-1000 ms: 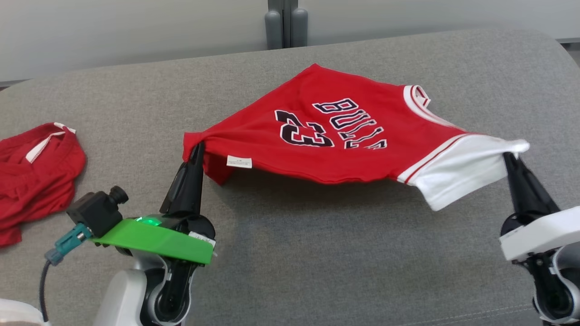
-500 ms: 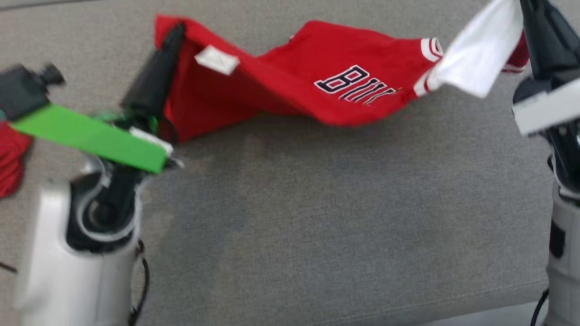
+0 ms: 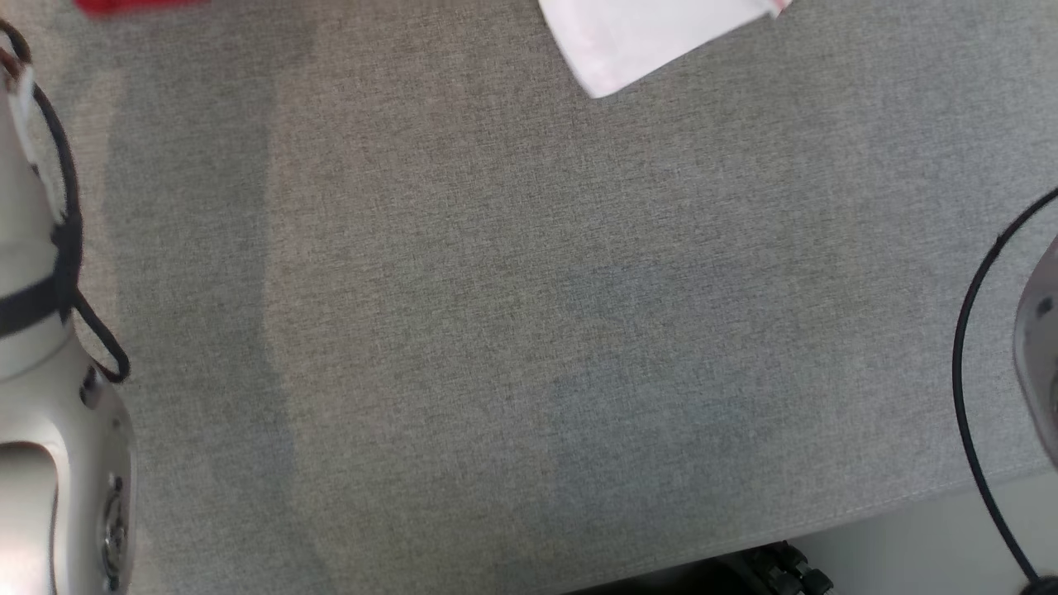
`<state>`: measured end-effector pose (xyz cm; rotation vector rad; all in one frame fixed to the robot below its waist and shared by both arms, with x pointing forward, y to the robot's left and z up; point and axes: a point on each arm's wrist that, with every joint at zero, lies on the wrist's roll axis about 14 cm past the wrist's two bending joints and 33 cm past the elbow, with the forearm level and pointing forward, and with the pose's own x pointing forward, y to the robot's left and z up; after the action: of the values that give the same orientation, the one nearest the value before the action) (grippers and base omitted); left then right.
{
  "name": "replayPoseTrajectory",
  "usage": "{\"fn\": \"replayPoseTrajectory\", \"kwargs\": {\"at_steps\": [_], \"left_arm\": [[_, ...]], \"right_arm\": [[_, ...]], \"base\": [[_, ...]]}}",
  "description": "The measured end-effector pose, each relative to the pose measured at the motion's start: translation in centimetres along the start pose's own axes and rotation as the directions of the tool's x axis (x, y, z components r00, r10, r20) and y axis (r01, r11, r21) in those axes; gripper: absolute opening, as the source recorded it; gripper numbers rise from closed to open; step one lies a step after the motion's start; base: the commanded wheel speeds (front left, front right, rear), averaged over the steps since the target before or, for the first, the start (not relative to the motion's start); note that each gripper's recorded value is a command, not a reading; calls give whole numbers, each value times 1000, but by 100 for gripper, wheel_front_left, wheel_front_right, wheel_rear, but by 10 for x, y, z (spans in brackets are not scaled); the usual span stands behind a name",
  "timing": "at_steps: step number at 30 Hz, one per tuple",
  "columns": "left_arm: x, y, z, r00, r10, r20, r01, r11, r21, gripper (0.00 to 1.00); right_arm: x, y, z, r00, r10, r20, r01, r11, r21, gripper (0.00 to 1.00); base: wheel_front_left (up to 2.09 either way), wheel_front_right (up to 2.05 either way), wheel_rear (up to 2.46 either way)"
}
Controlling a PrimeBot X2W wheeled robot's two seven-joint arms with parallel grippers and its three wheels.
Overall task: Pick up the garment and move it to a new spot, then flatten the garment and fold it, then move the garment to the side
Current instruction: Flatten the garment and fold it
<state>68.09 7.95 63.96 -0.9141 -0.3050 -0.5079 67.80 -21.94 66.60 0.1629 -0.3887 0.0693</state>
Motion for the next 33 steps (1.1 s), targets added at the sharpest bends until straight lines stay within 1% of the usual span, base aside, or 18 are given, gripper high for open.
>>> {"fn": "replayPoseTrajectory", "kwargs": {"at_steps": [2, 5, 7, 9, 11, 13, 14, 17, 20, 22, 24, 27, 29, 30, 31, 33], "left_arm": [[12, -9, 12, 997, -46, 61, 44, 999, 24, 0], [22, -30, 36, 980, -113, 161, 108, 993, 38, 0], [25, -49, 57, 960, -158, 230, 153, 987, 37, 0], [24, -61, 62, 952, -195, 238, 186, 981, 59, 0], [21, -64, 60, 953, -208, 221, 199, 978, 63, 0], [12, -47, 48, 967, -169, 192, 164, 986, 39, 0], [5, -32, 36, 980, -134, 150, 128, 991, 47, 0], [-21, 11, 3, 997, -14, 73, 13, 1000, 21, 0], [-62, 49, -35, 992, 119, -30, -119, 993, 13, 0], [-91, 67, -56, 976, 195, -97, -195, 981, 10, 0], [-123, 83, -71, 949, 279, -149, -282, 959, 2, 0], [-167, 91, -90, 905, 356, -232, -362, 932, 18, 0], [-190, 88, -99, 881, 381, -279, -388, 921, 32, 0], [-203, 87, -102, 867, 391, -308, -396, 917, 49, 0], [-213, 86, -104, 856, 399, -328, -399, 914, 70, 0], [-234, 81, -106, 832, 412, -370, -398, 910, 118, 0]], "right_arm": [[14, 3, 26, 993, 15, 113, -11, 999, -35, 0], [26, 9, 67, 963, 41, 265, -22, 997, -74, 0], [30, 19, 91, 940, 73, 332, -41, 994, -103, 0], [32, 28, 92, 939, 102, 330, -66, 990, -121, 0], [32, 34, 79, 947, 133, 293, -88, 983, -159, 0], [28, 30, 56, 962, 139, 234, -95, 978, -186, 0], [25, 24, 38, 973, 132, 188, -94, 976, -198, 0], [4, 11, -21, 993, 113, 29, -104, 973, -204, 0], [-32, -2, -75, 986, 85, -141, -110, 978, -175, 0], [-60, -9, -101, 968, 64, -241, -99, 986, -136, 0], [-92, -16, -122, 942, 42, -334, -74, 994, -86, 0], [-136, -26, -137, 896, 13, -445, -32, 999, -34, 0], [-165, -30, -140, 863, -2, -505, -9, 1000, -21, 0], [-181, -33, -141, 838, -11, -546, 6, 1000, -11, 0], [-193, -34, -140, 825, -19, -565, 16, 1000, -9, 0], [-225, -38, -136, 781, -45, -622, 56, 998, -2, 0]], "base": [[0, 0, 0], [0, 0, 0], [0, 0, 0], [0, 0, 0], [0, 0, 0], [0, 0, 0], [0, 0, 0], [0, 0, 0], [0, 0, 0], [0, 0, 0], [0, 0, 0], [0, 0, 0], [0, 0, 0], [0, 0, 0], [0, 0, 0], [0, 0, 0]]}}
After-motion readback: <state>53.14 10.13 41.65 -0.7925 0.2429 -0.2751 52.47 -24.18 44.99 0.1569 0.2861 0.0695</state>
